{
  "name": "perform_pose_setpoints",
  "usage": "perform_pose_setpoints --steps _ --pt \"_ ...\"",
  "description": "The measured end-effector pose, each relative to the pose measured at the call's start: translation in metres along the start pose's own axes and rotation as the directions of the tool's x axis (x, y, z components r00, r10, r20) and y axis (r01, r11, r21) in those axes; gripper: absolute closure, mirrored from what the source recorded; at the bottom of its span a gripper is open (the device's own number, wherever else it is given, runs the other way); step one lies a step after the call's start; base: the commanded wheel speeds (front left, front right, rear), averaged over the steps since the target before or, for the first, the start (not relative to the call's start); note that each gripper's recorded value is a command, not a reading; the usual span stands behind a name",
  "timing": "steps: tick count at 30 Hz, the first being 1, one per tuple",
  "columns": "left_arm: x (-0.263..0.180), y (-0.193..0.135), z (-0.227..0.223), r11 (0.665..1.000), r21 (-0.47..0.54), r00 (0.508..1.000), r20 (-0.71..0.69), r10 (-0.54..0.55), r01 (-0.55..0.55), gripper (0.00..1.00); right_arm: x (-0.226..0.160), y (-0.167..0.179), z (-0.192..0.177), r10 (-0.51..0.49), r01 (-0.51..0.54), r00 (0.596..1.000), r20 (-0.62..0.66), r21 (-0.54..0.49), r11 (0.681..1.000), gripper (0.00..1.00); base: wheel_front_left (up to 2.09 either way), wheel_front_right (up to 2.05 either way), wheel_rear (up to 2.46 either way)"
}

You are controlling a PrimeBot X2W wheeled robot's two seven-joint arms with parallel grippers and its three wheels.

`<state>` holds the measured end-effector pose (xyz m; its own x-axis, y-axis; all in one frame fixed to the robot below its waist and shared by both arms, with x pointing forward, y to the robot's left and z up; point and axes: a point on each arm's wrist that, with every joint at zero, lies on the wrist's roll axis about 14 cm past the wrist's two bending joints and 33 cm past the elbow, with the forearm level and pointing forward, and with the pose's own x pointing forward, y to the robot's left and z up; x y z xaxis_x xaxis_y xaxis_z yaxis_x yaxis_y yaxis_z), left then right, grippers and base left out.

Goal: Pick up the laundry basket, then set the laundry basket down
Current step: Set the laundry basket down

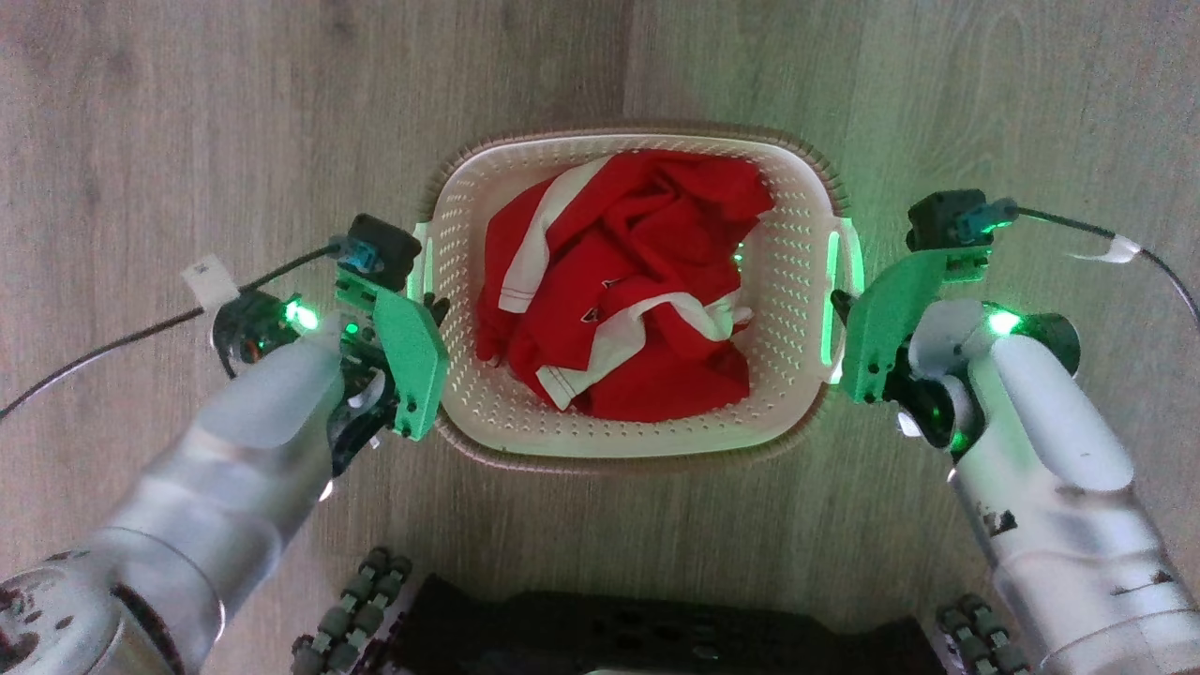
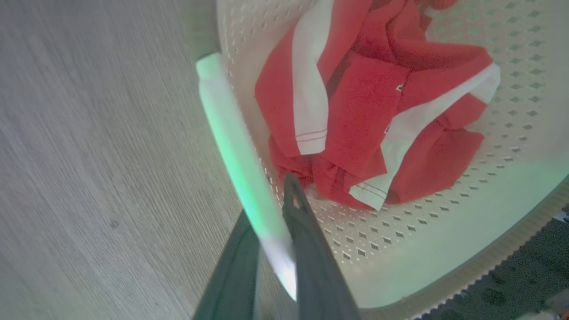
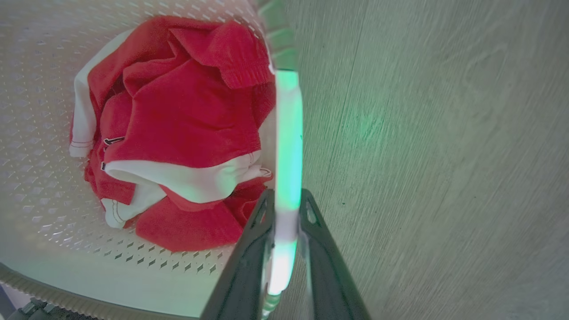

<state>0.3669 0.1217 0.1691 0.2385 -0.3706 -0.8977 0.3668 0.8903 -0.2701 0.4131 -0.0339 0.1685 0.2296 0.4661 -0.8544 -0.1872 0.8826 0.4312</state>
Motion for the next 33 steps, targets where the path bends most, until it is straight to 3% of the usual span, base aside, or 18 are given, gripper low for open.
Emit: perform_pose_setpoints --steps 11,24,25,26,27,28,33 --pt "0.001 0.001 0.008 1.000 0.015 0.997 0.070 0.019 -0.020 1.00 0.001 -0.003 -0.001 0.004 -0.006 0.999 0.035 0.071 0.997 1.00 0.00 0.00 0.00" --pt "0.003 0.002 0.007 0.999 0.015 0.997 0.070 0.032 -0.033 1.00 0.003 -0.005 0.000 -0.002 -0.001 0.999 0.044 0.067 0.998 1.00 0.00 0.00 0.00" --pt "0.003 0.002 0.007 0.999 0.014 0.997 0.073 0.034 -0.035 0.71 0.003 -0.005 0.000 -0.003 0.000 0.999 0.049 0.067 0.998 0.94 0.00 0.00 0.00" --pt "0.004 0.001 0.008 0.999 0.019 0.996 0.078 0.033 -0.034 0.54 0.004 -0.005 -0.001 -0.005 0.002 0.999 0.050 0.065 0.998 0.51 0.00 0.00 0.00" --pt "0.006 -0.005 0.010 0.999 0.023 0.996 0.086 0.019 -0.022 0.27 0.006 -0.004 -0.006 -0.005 0.003 0.999 0.036 0.068 0.998 0.00 0.00 0.00 0.00" --pt "0.008 -0.012 0.012 1.000 0.024 0.996 0.093 0.004 -0.006 0.00 0.007 -0.002 -0.012 -0.003 0.002 1.000 0.019 0.072 0.997 0.00 0.00 0.00 0.00" --pt "0.011 -0.025 0.017 1.000 0.022 0.994 0.106 -0.017 0.015 0.00 0.008 -0.003 -0.017 -0.009 0.009 1.000 0.008 0.074 0.997 0.00 0.00 0.00 0.00"
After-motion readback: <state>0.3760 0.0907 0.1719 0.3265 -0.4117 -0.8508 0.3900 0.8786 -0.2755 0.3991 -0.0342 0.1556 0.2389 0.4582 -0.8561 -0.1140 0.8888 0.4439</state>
